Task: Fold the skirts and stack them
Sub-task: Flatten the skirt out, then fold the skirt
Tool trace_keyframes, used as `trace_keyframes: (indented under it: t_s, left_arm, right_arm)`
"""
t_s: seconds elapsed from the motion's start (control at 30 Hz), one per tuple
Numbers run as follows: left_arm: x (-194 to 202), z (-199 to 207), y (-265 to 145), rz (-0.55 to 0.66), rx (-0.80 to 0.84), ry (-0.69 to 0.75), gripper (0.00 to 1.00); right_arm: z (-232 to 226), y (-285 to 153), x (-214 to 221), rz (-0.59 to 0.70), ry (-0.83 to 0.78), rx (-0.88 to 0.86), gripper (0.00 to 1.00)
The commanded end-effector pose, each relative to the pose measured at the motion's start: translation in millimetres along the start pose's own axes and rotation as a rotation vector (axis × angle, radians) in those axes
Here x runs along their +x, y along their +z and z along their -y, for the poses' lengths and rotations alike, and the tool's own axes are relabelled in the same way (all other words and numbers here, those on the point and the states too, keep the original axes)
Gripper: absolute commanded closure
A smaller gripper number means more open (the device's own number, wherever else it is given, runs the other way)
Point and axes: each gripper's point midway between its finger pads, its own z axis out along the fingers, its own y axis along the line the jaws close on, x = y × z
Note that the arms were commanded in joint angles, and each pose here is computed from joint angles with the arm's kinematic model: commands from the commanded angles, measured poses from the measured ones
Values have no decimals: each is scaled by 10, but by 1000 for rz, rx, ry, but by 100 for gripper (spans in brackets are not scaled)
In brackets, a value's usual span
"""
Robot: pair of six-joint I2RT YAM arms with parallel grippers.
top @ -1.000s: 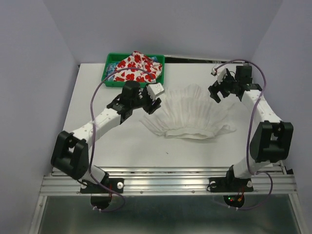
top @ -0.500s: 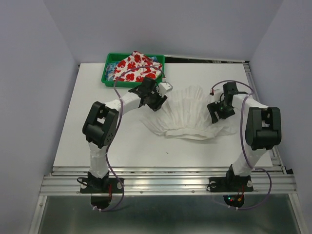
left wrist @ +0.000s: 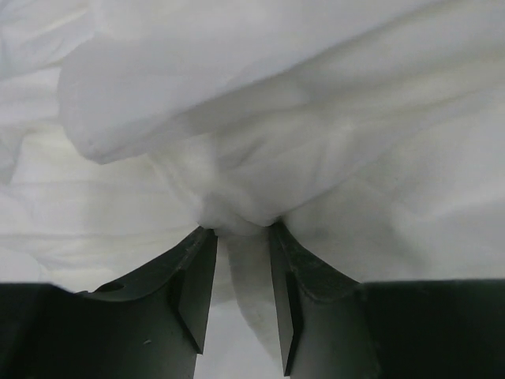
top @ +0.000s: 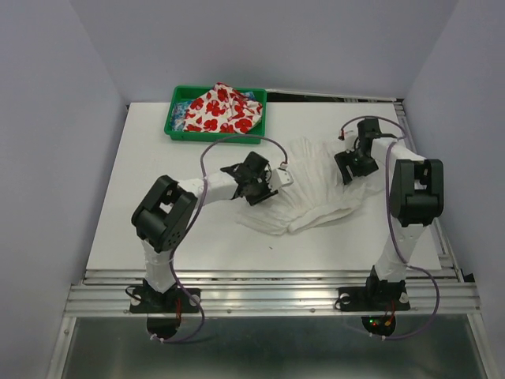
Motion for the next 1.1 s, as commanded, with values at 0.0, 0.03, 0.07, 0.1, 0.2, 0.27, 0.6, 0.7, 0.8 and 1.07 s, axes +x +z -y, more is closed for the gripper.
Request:
trace_keyframes:
  t_s: [0.0,0.03,0.07,0.1,0.2,0.27,0.6,0.7,0.8,1.07]
  left_arm:
    - [184,732,-150,-74,151,124,56]
    - [153,847,-202,-63,166,129,56]
    - [119,985,-228,-52,204,131,56]
    - [71,1098,-261,-40,235,135,55]
    - [-169,1466,-422,12,334,139,52]
    - [-407,1580,-555,69,362,138,51]
    - [-392,715,-1001,135,194,80,45]
    - [-109,704,-1034,102,154,225,42]
    - [63,795,-1045,120,162,312,37]
    - [75,707,-831,198,63,415,27]
  right_arm:
    - [339,238,-436,76,-23,123,23]
    - [348,220,-542,103,-27,115,22]
    - [373,149,-737,155,-32,107,21]
    - [377,136,-745,158,-35,108,21]
    - [271,-167,-1131,302,-64,25,18]
    - [287,-362,-1300,365,-54,27,14]
    - [-505,-1391,-838,441,-421,-131,15]
    - [-951,-1472,-392,400,-621,-158,21]
    - [-1313,-1449,135,347,-743,-203,25]
    - [-1866,-1188,979,222,-968,-268,28]
